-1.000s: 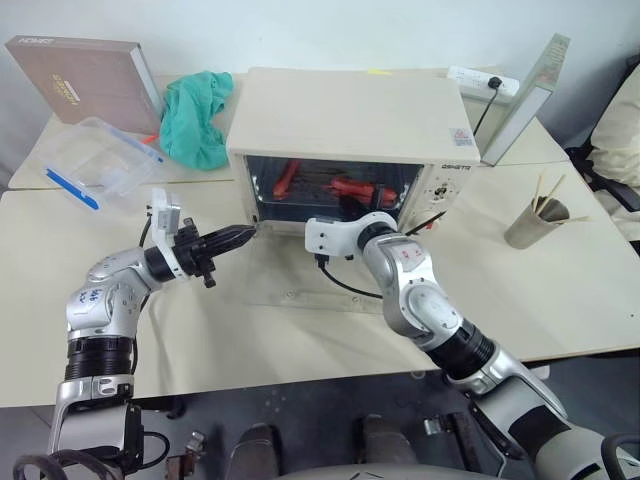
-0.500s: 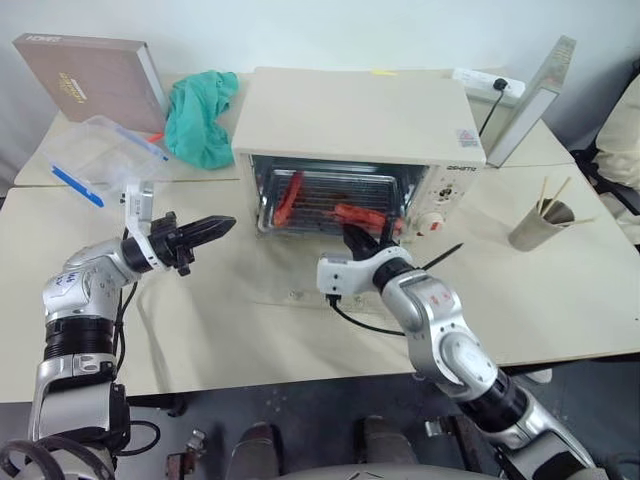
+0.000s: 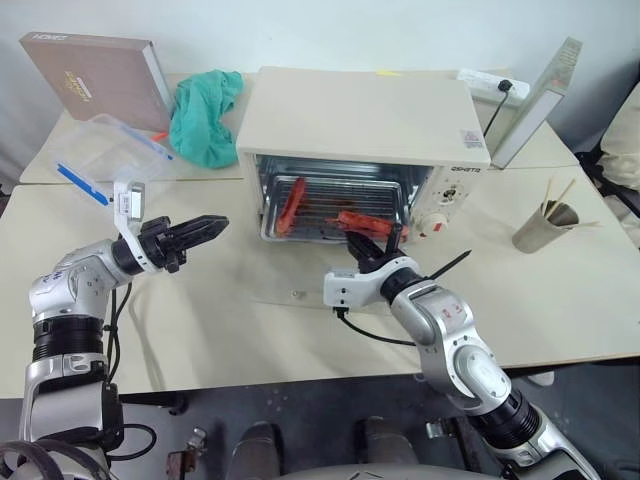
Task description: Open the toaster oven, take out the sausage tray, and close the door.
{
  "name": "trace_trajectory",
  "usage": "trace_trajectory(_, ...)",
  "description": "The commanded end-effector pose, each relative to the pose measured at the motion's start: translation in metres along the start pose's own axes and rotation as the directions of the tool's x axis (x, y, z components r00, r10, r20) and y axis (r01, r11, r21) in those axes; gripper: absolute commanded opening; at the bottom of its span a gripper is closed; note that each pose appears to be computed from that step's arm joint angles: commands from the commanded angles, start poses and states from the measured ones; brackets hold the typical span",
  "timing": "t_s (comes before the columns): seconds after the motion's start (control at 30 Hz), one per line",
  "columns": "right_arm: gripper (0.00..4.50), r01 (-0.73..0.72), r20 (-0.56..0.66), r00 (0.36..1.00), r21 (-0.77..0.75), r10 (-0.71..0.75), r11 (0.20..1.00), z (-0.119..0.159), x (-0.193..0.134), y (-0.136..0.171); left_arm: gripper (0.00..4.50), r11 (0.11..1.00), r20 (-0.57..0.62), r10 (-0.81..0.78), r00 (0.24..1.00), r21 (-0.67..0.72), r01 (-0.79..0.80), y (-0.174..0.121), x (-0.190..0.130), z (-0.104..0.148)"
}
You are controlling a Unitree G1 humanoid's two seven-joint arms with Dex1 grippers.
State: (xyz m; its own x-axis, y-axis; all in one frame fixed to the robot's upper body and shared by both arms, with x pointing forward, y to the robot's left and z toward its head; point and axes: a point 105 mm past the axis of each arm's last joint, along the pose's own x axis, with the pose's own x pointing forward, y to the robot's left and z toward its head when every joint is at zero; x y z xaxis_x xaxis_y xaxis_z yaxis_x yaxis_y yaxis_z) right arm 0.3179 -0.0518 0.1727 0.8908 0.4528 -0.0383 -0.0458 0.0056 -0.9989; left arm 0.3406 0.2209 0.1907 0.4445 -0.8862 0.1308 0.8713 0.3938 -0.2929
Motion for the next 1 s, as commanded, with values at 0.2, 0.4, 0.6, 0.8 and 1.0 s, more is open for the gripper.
trace_trajectory(0.2,0.0,0.063,0.038,0.997,-0.027,-0.062,0.998,0.007,-0.02,-0.013,3.26,1.0,0.026,0.005,1.0,0.001,-0.005,-0.004,-0.011,0.008)
trace_trajectory(0.4,0.0,0.069,0.053,0.996,-0.009,-0.069,0.998,0.008,-0.031,-0.011,4.48,1.0,0.028,-0.007,1.0,-0.016,0.008,-0.004,-0.014,0.008)
trace_trajectory(0.6,0.0,0.061,0.077,0.995,-0.012,-0.06,0.998,0.009,-0.044,-0.01,4.48,1.0,0.03,0.007,1.0,-0.015,-0.007,-0.002,-0.016,0.01)
trace_trajectory(0.8,0.0,0.031,0.117,0.993,-0.011,-0.03,0.999,0.016,-0.055,-0.004,4.48,0.999,-0.004,0.026,1.0,-0.047,-0.027,0.0,-0.016,0.006)
trace_trajectory(1.0,0.0,0.024,0.143,0.989,-0.005,-0.023,1.0,0.018,-0.067,-0.004,4.48,0.99,-0.021,0.04,0.999,-0.133,-0.043,-0.002,-0.016,0.003)
